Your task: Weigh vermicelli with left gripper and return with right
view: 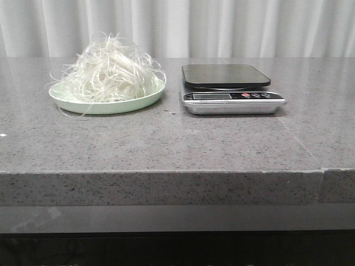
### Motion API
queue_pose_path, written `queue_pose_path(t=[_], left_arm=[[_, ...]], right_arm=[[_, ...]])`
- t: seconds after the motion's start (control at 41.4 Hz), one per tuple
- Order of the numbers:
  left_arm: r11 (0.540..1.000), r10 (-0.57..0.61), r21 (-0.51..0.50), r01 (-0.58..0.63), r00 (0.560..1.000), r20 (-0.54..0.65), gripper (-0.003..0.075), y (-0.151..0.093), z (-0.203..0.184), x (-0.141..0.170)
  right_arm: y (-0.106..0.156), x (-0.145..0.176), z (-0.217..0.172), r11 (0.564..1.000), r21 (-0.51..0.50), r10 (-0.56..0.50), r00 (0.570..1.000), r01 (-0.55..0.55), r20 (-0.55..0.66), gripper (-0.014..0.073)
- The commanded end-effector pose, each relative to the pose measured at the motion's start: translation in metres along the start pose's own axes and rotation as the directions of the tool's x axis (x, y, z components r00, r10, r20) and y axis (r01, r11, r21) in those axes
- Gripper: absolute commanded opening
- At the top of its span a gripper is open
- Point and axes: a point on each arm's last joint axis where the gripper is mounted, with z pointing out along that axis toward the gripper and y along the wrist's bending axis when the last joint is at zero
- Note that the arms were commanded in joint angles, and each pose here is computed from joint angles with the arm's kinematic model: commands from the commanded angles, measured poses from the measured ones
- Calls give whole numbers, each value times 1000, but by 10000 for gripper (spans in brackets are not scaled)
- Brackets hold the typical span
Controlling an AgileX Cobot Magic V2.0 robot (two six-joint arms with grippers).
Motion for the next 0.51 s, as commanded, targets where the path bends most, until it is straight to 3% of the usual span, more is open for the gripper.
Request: queue_pose_path(t=[0.0,0.217,0.483], left_arm=[[999,15,49,-20,994,112,533,-11,-2,-21],[973,106,196,-123,990,95,532,-54,18,-42],[936,174,296,-190,982,80,532,-102,54,-71]], right_arm=[[-1,-14,-6,1000,5,-5,996,5,88,577],[-1,-15,-6,1000,5,-5,996,5,92,577],[-1,-14,-6,1000,5,-5,996,5,89,577]])
